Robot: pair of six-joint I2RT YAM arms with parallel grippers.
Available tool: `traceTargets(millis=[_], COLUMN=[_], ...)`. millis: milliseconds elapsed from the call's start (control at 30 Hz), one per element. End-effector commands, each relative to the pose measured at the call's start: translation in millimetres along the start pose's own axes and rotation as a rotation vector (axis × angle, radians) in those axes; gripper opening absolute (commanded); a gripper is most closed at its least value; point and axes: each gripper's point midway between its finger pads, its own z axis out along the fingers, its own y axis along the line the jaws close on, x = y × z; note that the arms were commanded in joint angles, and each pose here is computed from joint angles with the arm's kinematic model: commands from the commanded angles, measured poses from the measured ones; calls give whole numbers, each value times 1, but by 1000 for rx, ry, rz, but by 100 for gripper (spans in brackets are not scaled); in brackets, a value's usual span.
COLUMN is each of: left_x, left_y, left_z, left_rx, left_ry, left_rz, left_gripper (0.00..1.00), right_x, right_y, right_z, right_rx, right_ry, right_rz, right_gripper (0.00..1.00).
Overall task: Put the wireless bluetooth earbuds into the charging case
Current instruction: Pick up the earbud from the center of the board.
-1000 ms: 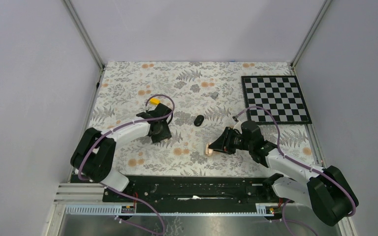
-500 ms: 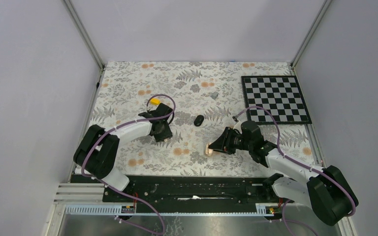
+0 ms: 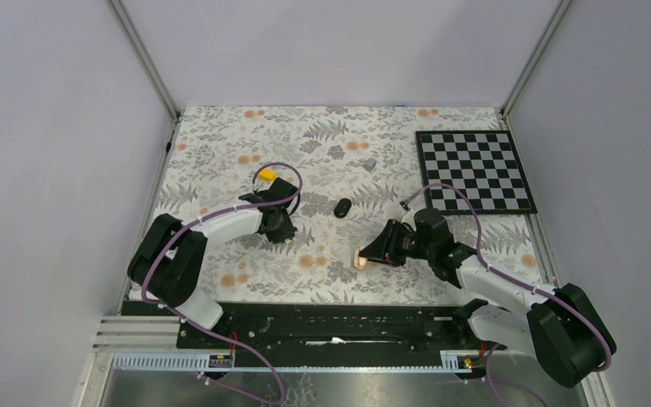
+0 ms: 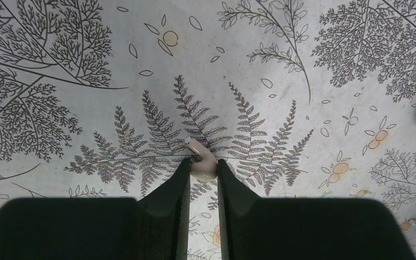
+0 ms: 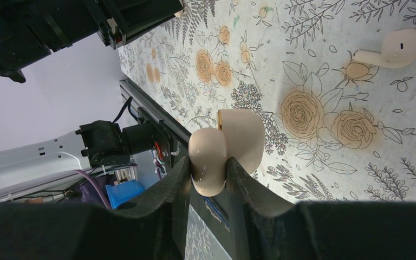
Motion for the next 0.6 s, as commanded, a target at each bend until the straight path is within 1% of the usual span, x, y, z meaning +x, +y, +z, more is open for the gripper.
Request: traceTargets(millis=[0,133,233,333,467,567], left_x=[-8,-6,6,27,49,58], left_y=[-7,-21,-41,-63,-83,-89], left_z=[-9,-24,-42,-69,-111,-135], left_rx=[38,108,222,390,612,721], left_ry=[-23,21,124,261,396,453], left_rz=[8,68,161,261,344,372], left_gripper=[12,11,11,11,11,11], right_x=[-9,-9,-9,-9,-9,-10], right_y=[18,19,20,19,16,19], right_z=[-1,-2,-3,-4,-4,-3], right_rx=[-55,-57,-58,-48,-30,-37], right_ry=[-15,-17,-19,-17,-8,-3], right_rz=[-44,-44,-51,-65,-89,-111], right_gripper=[0,0,0,0,0,0])
